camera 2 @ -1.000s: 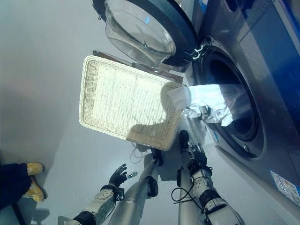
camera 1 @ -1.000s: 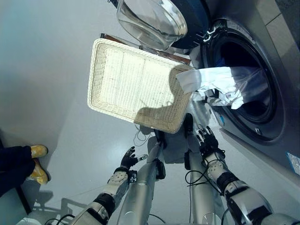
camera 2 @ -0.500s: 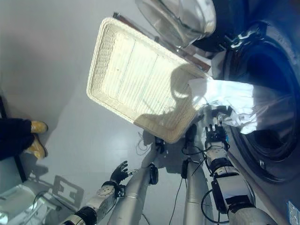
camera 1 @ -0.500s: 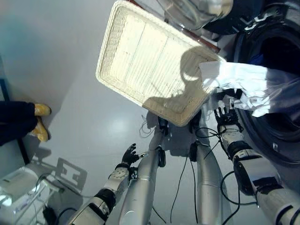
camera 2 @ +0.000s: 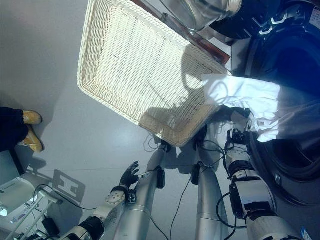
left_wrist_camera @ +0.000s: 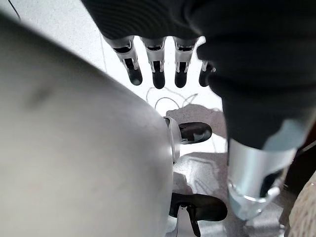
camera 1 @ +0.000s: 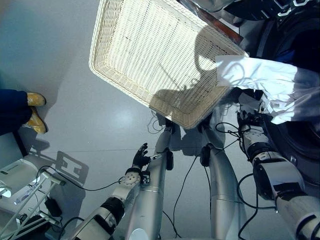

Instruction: Put the clothes into the washing machine.

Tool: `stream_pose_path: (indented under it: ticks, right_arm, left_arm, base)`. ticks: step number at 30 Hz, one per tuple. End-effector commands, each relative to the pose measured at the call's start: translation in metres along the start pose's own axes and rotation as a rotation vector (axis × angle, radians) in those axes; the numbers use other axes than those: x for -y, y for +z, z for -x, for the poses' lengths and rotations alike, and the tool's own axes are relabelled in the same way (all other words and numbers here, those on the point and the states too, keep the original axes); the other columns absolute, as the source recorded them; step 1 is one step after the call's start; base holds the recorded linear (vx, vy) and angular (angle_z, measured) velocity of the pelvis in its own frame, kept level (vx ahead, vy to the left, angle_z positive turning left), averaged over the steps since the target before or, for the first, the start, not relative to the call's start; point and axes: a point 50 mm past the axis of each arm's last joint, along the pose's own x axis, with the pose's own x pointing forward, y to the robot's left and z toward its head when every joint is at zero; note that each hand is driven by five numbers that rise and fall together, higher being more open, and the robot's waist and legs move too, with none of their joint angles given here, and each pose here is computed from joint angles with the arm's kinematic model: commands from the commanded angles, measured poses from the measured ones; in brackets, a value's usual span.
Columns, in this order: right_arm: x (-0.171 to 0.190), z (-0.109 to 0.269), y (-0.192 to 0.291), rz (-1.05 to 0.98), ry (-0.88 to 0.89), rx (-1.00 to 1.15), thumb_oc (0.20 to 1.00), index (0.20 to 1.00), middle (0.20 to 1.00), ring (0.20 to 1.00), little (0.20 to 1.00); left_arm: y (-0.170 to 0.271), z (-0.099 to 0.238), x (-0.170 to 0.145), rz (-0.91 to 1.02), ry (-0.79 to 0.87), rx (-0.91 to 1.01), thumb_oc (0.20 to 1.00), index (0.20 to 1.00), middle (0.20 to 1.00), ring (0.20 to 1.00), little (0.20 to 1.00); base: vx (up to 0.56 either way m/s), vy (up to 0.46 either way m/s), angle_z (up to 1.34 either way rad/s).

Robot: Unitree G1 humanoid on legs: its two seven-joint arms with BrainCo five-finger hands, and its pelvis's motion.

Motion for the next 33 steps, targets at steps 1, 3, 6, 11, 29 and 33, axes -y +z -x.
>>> stream_pose_path:
  ticks: [1, 3, 6, 11, 29, 33]
  right_arm:
    - [-0.007, -0.002, 0.034, 0.064, 0.103, 0.136, 1.0, 1.0, 1.0, 1.0, 1.0]
    - [-0.025, -0.001, 0.036, 0.101, 0.217, 0.16, 1.0, 1.0, 1.0, 1.0, 1.0]
    - [-0.047, 0.003, 0.035, 0.205, 0.345, 0.169, 1.0, 1.0, 1.0, 1.0, 1.0]
    - [-0.077, 0.012, 0.033, 0.465, 0.565, 0.191, 1.0, 1.0, 1.0, 1.0, 1.0]
    - [-0.11, 0.049, 0.023, 0.749, 1.084, 0.093, 1.0, 1.0, 1.0, 1.0, 1.0]
    - [-0.115, 0.055, 0.025, 0.619, 1.156, 0.069, 0.2, 0.2, 0.2, 0.2, 0.2]
  left_arm:
    - [-0.008, 0.006, 0.001, -0.008, -0.001, -0.024, 1.0, 1.0, 1.0, 1.0, 1.0]
    - [-0.004, 0.006, 0.0, -0.009, 0.001, -0.017, 1.0, 1.0, 1.0, 1.0, 1.0]
    - [0.001, 0.005, -0.004, -0.007, 0.003, -0.007, 1.0, 1.0, 1.0, 1.0, 1.0]
    - [0.009, 0.004, -0.014, -0.01, 0.01, 0.004, 1.0, 1.0, 1.0, 1.0, 1.0]
    - [0.008, 0.01, -0.059, -0.024, 0.066, 0.021, 1.0, 1.0, 1.0, 1.0, 1.0]
    - [0.004, 0.012, -0.061, -0.014, 0.071, 0.015, 1.0, 1.0, 1.0, 1.0, 1.0]
  base:
    - [0.0, 0.0, 0.0]
    - [0.0, 0.0, 0.0]
    - [0.0, 0.0, 0.0]
    - [0.0, 0.0, 0.0]
    - [0.0, 0.0, 0.0]
    - [0.0, 0.033, -0.04]
